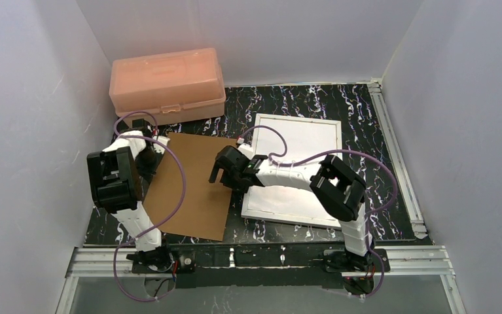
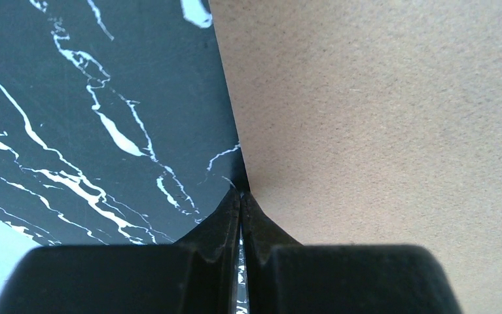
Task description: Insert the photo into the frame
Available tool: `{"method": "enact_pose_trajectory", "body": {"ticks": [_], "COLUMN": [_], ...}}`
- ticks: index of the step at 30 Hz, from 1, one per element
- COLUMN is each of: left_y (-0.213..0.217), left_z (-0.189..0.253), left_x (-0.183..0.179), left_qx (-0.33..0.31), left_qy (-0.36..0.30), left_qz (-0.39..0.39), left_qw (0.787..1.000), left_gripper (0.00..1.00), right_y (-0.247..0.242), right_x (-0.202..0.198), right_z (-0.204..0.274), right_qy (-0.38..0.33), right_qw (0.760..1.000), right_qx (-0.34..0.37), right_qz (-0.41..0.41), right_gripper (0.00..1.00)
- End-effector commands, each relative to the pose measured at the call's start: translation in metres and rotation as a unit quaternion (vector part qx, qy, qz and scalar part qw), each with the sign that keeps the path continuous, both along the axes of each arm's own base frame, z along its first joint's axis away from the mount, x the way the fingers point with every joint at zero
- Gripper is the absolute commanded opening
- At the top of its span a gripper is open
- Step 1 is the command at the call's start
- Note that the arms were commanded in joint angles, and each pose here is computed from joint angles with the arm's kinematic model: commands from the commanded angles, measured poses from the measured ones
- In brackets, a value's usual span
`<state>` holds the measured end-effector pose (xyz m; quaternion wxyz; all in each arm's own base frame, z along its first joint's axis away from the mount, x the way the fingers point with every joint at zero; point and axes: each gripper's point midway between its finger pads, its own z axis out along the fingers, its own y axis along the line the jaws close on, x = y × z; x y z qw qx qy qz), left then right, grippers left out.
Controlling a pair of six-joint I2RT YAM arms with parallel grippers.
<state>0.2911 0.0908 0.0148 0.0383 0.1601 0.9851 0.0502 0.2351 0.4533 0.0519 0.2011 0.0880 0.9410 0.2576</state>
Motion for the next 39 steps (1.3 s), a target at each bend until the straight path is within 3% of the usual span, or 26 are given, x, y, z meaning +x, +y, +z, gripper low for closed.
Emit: {"method": "enact_pose_trajectory", "body": {"ticks": [1,22,39], "left_y": [-0.069,-0.088,-0.137], "left_z": [-0.028,-0.024,-0.017], "left_x": [-0.022,-0.023,-0.028], "left_qx": [-0.131,-0.130,-0.144], "left_qy": [0.052,0.053,0.067], "left_qz": [-0.005,-0.029,-0.077], "left_qw": [0.990,0.990,0.984], "left_gripper": [0.00,0.00,0.00], "right_y": [0.042,0.018,-0.034], "right_x": [0.010,0.001,0.006], "right_z": [0.089,0.123,0.123], "right_qy": [-0.051,-0.067,-0.080], "right_qw": [0.987,0.980,0.978], "right_qx": [0.154,0.187,0.176], "right_qz": [-0.009,-0.024,-0.076], "right_gripper": [0.99,0.99,0.99]}}
